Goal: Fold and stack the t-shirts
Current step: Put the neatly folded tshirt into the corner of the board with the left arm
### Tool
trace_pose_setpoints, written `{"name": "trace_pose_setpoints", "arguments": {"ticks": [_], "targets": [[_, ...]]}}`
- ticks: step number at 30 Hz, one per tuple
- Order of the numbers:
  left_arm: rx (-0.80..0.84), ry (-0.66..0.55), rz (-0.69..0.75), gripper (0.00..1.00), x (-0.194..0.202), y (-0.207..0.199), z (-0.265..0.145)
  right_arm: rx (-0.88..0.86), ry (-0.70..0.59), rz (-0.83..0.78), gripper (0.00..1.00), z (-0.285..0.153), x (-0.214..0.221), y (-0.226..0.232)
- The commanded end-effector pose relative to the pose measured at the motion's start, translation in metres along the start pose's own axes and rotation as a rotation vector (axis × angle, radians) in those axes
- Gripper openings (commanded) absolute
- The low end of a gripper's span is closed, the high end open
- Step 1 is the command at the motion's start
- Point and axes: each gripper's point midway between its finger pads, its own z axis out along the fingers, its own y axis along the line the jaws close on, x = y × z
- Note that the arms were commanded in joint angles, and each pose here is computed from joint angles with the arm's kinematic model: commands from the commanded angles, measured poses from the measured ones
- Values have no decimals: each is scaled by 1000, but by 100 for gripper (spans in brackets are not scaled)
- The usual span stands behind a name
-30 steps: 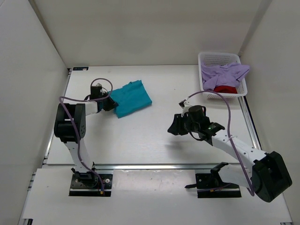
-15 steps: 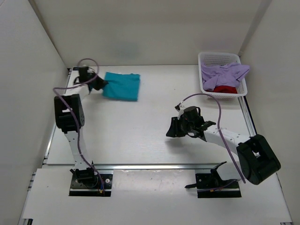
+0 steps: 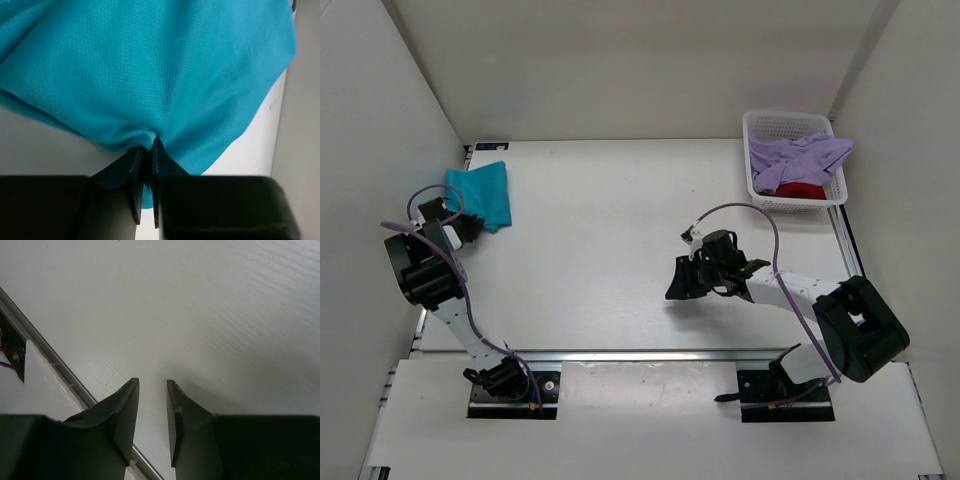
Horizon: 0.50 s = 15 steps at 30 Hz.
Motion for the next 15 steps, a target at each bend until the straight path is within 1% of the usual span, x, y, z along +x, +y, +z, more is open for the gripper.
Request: {"name": "trace_pose_setpoints", "arguments": {"ticks": [1,2,4,5,7,8,9,10,11,13,15], "targets": [[83,-88,-19,21,-25,-35,-4,-48,-30,-37,27,-1,-7,13],[59,-58,-13,20,-17,-33,2,-51,-37,-45,27,-2,-8,15],[60,-51,22,19,-18,-44,10,-49,-35,-48,28,-1,-7,14],[43,-57,14,19,-20,-41,16,-47,-39,-43,27,-1,-8,15],[47,-79,47,19,-27,-55,23,-50,-27,-38,27,0,-6,12],[13,-65,60,19,-19,-50,31,-47,-23,-27,27,0,-5,11],[8,-69,81,19,-20,-59,38,-54,-27,-29,27,1,-7,12],[29,-92,98,18,-30,-75,40,-52,-23,-29,27,2,-6,11],[-4,-80,104,19,-21,-69,48,-47,-16,-21,27,2,-4,9],[22,-80,97,19,-26,-88,55,-42,-19,-16,27,2,-8,7],[38,-59,79,24,-22,-93,57,-34,-19,-7,28,3,-9,4]]}}
